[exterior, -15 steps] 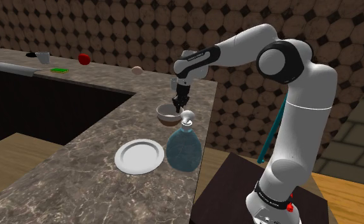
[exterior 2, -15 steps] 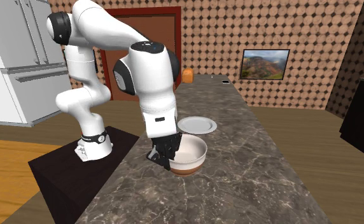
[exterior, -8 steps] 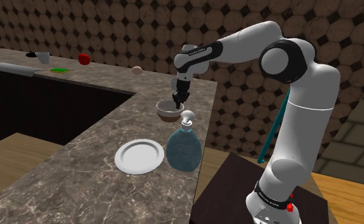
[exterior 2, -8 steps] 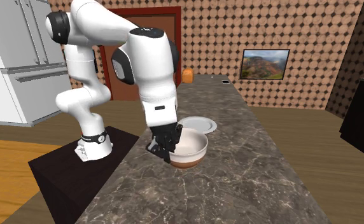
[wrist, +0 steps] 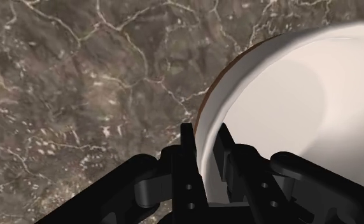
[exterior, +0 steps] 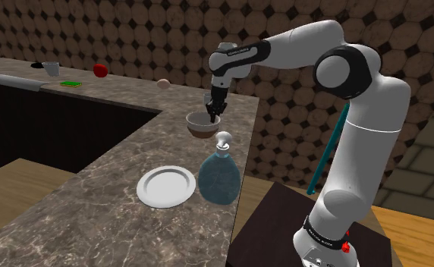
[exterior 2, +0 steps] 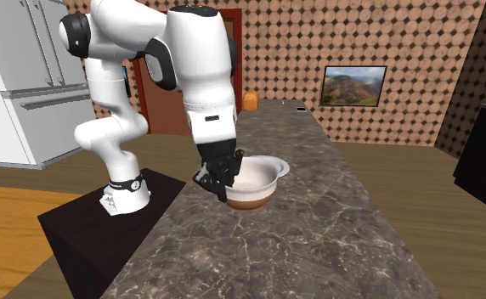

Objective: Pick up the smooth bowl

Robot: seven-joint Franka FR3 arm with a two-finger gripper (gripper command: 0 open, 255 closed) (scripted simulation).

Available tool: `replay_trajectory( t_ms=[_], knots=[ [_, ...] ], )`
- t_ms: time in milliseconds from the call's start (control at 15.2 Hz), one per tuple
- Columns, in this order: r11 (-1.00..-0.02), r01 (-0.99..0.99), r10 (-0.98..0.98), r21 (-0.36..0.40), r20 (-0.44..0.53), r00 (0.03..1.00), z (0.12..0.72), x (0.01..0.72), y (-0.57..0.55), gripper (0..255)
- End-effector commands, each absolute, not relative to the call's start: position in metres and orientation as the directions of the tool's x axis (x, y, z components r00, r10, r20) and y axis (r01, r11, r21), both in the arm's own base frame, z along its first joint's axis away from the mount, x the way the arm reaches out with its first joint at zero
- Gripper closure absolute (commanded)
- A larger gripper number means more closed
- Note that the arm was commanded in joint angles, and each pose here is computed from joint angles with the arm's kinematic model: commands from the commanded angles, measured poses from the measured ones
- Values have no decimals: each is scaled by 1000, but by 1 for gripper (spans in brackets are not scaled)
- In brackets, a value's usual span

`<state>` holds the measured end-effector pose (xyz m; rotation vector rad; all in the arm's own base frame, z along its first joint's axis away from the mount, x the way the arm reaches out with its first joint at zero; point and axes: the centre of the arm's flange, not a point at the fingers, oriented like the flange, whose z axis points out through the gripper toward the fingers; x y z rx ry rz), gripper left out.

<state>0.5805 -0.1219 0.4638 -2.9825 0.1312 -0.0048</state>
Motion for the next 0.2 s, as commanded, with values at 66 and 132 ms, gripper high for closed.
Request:
replay_trajectory(
  t_ms=[66,132],
  knots=[
    [-984,-87,-88,-156,-3,996,476,581,-123,255],
    [-984,-87,-88,-156,-3,996,476,581,-123,255]
  ],
)
